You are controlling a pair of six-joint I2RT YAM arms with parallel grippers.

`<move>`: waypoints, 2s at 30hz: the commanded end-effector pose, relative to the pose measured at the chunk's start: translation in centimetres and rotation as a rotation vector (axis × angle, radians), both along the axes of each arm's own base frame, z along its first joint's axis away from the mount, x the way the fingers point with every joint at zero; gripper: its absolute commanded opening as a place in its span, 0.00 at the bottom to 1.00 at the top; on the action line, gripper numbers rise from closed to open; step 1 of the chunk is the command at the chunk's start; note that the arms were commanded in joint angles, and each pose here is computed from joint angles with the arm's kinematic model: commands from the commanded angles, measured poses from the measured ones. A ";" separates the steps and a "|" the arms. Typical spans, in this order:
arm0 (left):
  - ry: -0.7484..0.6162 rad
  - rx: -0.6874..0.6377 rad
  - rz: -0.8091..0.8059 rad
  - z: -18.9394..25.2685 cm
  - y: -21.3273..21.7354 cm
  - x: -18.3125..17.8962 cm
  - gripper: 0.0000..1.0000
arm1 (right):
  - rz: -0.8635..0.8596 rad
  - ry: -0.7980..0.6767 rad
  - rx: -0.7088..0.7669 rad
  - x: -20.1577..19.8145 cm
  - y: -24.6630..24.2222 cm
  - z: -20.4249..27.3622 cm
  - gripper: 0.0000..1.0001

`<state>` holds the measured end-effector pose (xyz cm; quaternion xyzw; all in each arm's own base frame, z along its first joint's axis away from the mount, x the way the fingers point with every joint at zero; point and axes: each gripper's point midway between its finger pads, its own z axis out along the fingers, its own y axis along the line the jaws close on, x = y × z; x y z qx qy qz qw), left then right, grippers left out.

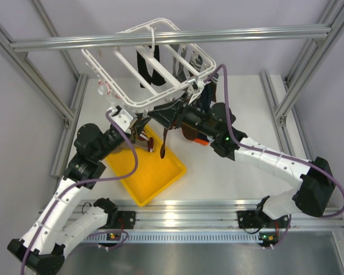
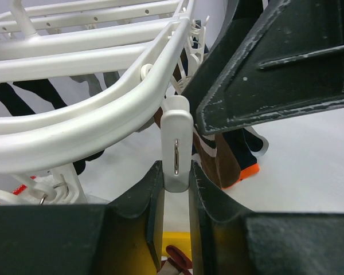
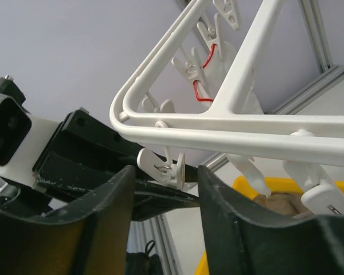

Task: Clip the socks to the hanger
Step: Open the clamp at the hanger.

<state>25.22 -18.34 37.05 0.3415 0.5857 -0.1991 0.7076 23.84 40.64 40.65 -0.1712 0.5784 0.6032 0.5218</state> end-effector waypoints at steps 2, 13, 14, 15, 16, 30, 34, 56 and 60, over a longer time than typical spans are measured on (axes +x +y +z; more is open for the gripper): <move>-0.024 -0.036 -0.011 0.9 -0.3 -0.1 0.00 | 0.039 -0.075 0.067 -1.8 -1.2 3.5 0.55; -0.013 -0.031 -0.031 0.5 -0.6 -0.2 0.00 | 0.086 -0.108 0.077 -2.0 -1.2 4.2 0.69; -0.013 -0.031 -0.033 0.5 -0.6 -0.2 0.00 | 0.079 -0.103 0.075 -1.6 -0.9 4.2 0.70; -0.015 -0.031 -0.034 0.6 -0.6 -0.2 0.00 | 0.072 -0.097 0.074 -1.3 -0.8 4.1 0.72; -0.016 -0.032 -0.034 0.6 -0.6 -0.2 0.00 | 0.061 -0.082 0.066 -1.0 -0.7 3.9 0.73; -0.023 -0.032 -0.046 0.9 -0.7 -0.5 0.00 | 0.024 -0.047 0.086 -0.1 -0.5 3.8 0.72; -0.021 -0.032 -0.051 0.9 -0.8 -0.5 0.00 | 0.014 -0.054 0.088 0.1 -0.1 3.6 0.69; -0.014 -0.017 -0.056 0.5 -0.8 -0.6 0.03 | -0.044 -0.015 0.092 1.3 0.2 3.6 0.07; -0.003 -0.020 -0.041 0.5 -0.6 -0.5 0.19 | -0.042 0.006 0.082 1.1 -0.1 3.2 0.00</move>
